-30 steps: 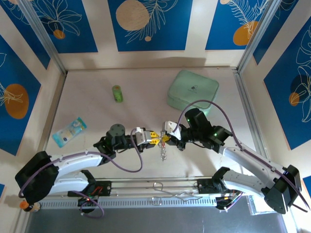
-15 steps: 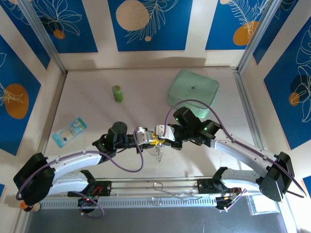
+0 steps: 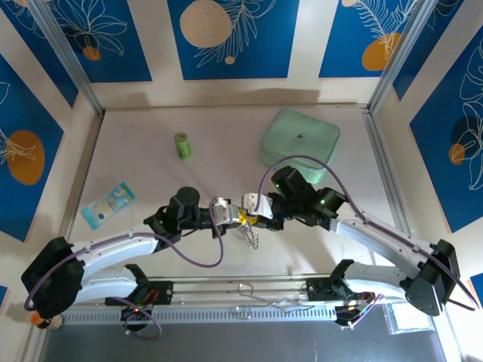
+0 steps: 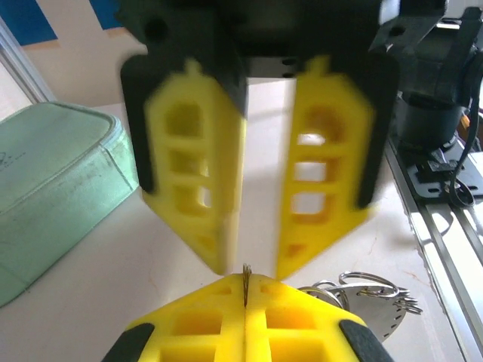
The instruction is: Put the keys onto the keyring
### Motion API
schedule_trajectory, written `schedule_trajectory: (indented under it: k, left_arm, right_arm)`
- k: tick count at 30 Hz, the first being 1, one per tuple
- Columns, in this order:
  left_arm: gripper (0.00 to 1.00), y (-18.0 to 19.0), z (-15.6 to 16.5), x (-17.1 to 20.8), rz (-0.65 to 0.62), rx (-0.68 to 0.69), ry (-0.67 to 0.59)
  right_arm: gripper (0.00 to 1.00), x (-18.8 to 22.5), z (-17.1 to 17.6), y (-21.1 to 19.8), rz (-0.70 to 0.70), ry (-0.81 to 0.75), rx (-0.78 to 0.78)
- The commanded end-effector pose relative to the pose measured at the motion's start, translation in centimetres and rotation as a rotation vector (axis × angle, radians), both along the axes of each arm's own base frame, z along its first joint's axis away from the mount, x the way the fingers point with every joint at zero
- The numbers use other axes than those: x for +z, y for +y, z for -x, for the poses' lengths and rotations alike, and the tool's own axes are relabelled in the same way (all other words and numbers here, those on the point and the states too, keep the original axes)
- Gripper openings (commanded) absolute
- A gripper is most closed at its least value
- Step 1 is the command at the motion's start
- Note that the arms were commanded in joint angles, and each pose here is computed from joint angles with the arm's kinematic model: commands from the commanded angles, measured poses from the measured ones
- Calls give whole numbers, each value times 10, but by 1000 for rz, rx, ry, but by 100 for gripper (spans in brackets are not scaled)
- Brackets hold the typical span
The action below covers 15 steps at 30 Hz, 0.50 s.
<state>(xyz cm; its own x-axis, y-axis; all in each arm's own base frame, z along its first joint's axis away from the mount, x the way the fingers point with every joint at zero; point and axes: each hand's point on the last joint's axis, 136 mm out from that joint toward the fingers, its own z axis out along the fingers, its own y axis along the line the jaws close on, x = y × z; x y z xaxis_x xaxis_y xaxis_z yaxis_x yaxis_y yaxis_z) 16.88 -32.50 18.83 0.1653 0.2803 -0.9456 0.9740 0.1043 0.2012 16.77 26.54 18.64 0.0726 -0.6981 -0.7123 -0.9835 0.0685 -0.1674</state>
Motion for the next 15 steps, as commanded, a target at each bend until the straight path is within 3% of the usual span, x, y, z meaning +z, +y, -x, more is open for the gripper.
schedule_trajectory:
  k: [1,9,15]
  left_arm:
    - [0,-1,2,24,128,6,-45]
    - [0,2,8,46,311,-6,-36]
    - [0,-1,16,44,321,-57,3]
  right_arm:
    - [34,16,8,0,-163,44,-4]
    - [34,8,15,-2,-262,166,-32]
    - [35,10,8,-1,-289,148,-55]
